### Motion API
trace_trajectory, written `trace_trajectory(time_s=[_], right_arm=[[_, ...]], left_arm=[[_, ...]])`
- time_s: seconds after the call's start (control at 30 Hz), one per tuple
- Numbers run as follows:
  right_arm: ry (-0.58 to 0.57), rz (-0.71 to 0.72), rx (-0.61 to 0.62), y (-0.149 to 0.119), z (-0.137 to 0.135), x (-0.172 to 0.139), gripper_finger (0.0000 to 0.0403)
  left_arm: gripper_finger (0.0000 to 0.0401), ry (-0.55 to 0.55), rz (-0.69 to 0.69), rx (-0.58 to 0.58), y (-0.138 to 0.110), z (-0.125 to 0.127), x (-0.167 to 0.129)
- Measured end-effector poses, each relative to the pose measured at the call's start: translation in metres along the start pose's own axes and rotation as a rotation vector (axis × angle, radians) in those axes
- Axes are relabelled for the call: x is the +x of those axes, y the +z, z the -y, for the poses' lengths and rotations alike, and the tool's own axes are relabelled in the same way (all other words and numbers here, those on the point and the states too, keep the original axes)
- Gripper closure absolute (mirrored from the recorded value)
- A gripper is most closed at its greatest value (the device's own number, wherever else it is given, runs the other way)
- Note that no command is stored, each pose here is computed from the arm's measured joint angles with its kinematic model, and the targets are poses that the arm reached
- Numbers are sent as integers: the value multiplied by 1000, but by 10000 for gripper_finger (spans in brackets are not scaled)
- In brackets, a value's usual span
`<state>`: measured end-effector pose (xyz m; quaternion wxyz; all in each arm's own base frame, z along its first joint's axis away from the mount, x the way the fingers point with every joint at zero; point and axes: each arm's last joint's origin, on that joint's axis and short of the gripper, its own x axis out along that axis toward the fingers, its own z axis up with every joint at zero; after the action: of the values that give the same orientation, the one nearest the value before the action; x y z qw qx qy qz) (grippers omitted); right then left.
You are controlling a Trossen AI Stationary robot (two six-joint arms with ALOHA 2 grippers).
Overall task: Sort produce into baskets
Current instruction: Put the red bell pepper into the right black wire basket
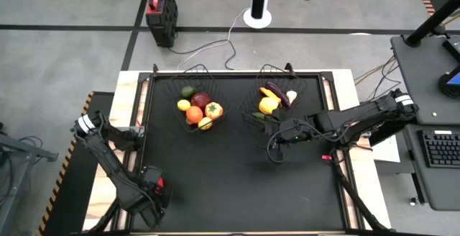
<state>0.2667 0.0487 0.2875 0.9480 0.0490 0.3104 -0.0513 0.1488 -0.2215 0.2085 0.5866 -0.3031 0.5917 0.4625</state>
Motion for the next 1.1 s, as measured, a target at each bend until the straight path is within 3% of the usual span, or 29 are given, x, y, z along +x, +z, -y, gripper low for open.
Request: trace_trajectory(time_s=[0.3,0.83,0.97,1.1], right_arm=[[0,0,2,0,0,0,129],[0,-1,22,0,0,0,129],[0,-1,20,0,0,0,129],[3,0,8,-1,-2,0,129]], left_arm=[[52,25,-21,-3,1,-4,25],[101,13,-29,63,0,-2,23],[102,-71,-6,117,-3,6,10],[103,-258,173,188,-2,17,-17]])
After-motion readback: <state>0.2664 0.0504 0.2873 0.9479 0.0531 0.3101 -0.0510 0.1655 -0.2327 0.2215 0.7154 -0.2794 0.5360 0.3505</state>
